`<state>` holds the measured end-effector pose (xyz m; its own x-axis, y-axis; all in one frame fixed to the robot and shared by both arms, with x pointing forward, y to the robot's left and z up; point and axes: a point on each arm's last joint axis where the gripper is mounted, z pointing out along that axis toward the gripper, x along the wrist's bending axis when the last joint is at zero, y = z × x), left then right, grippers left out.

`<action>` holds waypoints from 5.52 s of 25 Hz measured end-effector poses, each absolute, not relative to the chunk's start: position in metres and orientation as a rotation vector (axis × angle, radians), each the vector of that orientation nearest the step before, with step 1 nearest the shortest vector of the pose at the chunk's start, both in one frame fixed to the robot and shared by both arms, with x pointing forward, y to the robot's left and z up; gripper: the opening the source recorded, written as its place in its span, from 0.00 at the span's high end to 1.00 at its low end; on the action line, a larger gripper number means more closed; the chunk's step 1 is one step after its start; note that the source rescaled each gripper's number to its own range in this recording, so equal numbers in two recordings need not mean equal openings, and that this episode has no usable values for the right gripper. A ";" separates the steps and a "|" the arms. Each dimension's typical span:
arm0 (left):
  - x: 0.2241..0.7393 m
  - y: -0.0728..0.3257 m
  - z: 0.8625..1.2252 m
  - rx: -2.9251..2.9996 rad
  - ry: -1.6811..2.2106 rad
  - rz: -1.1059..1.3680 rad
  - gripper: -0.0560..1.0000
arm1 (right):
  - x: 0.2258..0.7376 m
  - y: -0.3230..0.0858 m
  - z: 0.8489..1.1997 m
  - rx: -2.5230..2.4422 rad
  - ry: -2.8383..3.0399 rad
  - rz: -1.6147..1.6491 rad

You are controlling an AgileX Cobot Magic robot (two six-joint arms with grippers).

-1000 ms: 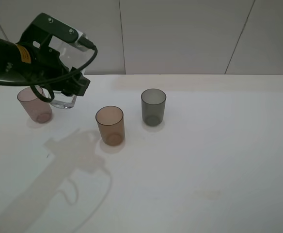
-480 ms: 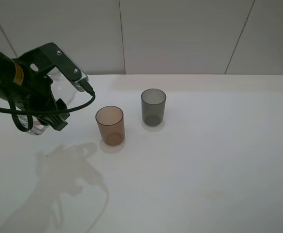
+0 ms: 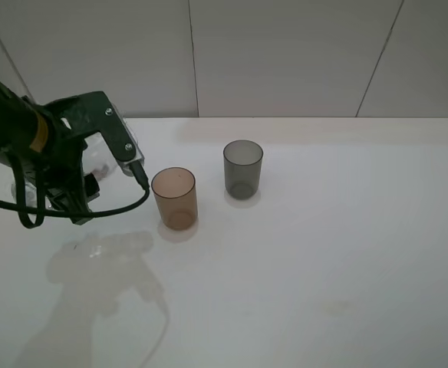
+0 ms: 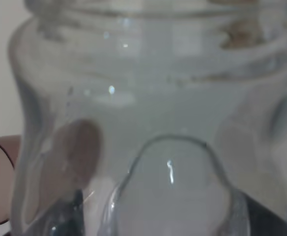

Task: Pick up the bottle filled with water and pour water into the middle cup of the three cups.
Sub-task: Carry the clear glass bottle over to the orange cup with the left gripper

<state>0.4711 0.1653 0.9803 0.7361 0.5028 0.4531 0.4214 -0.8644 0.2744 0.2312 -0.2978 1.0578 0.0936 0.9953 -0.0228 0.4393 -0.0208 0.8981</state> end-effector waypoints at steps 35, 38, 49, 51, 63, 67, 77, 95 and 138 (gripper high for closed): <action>0.501 0.137 0.946 2.991 0.372 0.920 0.94 | 0.231 -0.298 1.058 1.578 1.457 0.884; 0.502 0.138 0.947 3.012 0.345 0.946 0.94 | 0.231 -0.298 1.058 1.578 1.457 0.884; 0.506 0.138 0.950 3.025 0.197 1.051 0.94 | 0.231 -0.298 1.058 1.578 1.457 0.884; 0.507 0.138 0.951 3.024 0.171 1.067 0.94 | 0.231 -0.298 1.058 1.578 1.457 0.884; 0.511 0.138 0.954 3.024 0.031 1.159 0.94 | 0.231 -0.298 1.058 1.578 1.457 0.884; 0.512 0.138 0.955 3.024 0.008 1.175 0.94 | 0.231 -0.298 1.058 1.578 1.457 0.884; 0.512 0.138 0.955 3.024 0.004 1.178 0.94 | 0.231 -0.298 1.058 1.577 1.456 0.878; 0.512 0.138 0.955 3.054 -0.158 1.187 0.94 | 0.231 -0.298 1.058 1.578 1.457 0.884; 0.517 0.130 0.960 2.984 -0.622 1.306 0.94 | 0.231 -0.298 1.058 1.578 1.457 0.884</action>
